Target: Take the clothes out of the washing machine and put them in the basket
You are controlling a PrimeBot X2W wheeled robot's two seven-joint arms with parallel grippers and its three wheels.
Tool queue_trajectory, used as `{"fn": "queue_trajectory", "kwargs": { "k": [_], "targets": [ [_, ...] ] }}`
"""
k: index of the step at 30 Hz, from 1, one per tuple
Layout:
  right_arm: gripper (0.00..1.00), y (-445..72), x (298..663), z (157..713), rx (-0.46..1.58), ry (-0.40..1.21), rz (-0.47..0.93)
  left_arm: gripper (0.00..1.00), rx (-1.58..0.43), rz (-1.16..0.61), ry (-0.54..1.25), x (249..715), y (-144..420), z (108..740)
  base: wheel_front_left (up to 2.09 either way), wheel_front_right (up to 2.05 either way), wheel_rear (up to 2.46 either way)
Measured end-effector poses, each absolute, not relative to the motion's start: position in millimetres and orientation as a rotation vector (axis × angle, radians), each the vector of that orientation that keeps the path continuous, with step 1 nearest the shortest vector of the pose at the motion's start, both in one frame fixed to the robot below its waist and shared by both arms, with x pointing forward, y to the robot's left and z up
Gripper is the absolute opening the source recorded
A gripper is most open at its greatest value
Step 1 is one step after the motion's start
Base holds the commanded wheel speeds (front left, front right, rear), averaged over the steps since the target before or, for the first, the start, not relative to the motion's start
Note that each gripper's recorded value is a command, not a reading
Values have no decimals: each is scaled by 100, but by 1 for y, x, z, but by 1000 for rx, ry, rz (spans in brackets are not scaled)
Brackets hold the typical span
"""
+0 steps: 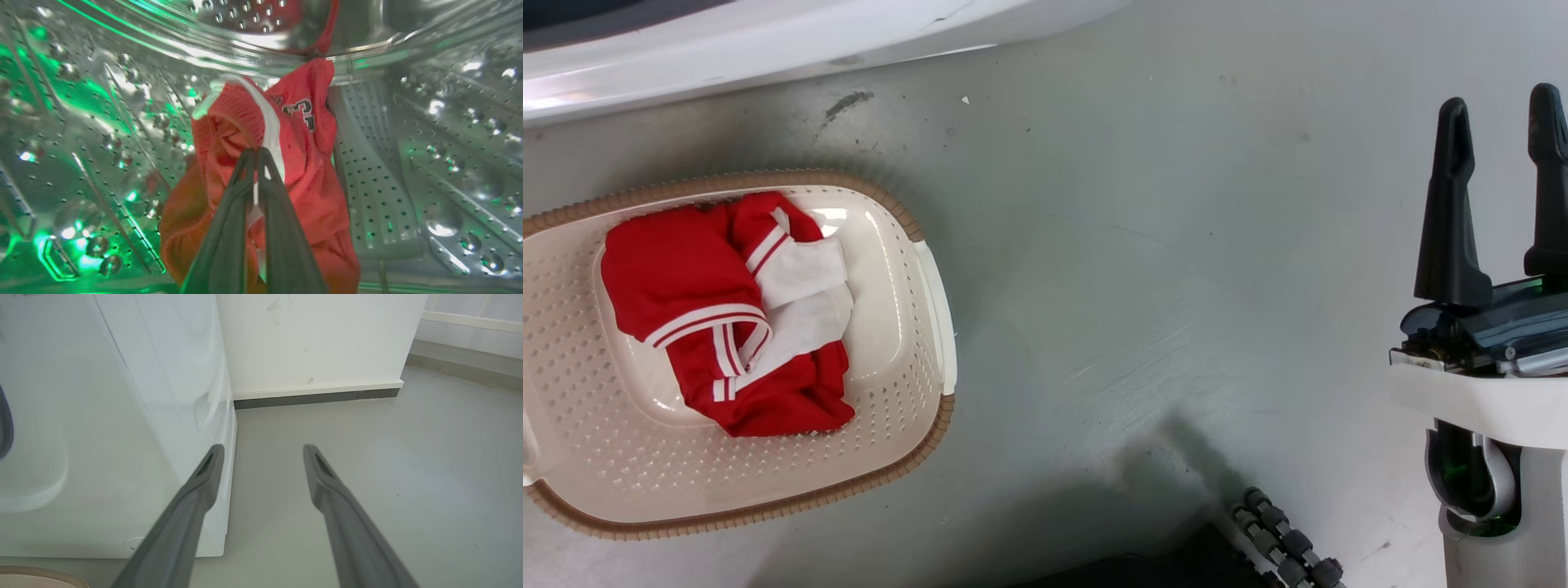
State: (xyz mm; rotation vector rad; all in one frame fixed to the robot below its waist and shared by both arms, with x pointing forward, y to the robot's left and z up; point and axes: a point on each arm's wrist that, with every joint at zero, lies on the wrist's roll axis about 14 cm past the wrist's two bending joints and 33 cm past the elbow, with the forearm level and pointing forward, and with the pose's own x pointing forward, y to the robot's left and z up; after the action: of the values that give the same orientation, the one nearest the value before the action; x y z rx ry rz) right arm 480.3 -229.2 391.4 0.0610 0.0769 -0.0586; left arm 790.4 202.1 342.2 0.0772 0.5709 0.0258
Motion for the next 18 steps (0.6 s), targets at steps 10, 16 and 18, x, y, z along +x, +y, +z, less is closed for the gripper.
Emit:
{"fn": "queue_trajectory", "kwargs": {
  "k": [10, 16, 18],
  "targets": [
    [100, -225, 480, 414, 73, 30, -47, 0, 61, -16, 471, 781, 190, 366, 0, 0, 0],
    [100, -221, 475, 432, 83, -2, -39, 0, 29, -53, 437, 762, 180, 377, 0, 0, 0],
    [100, -220, 473, 439, 86, -16, -35, 0, 16, -63, 424, 753, 177, 381, 0, 0, 0]
  ]
}}
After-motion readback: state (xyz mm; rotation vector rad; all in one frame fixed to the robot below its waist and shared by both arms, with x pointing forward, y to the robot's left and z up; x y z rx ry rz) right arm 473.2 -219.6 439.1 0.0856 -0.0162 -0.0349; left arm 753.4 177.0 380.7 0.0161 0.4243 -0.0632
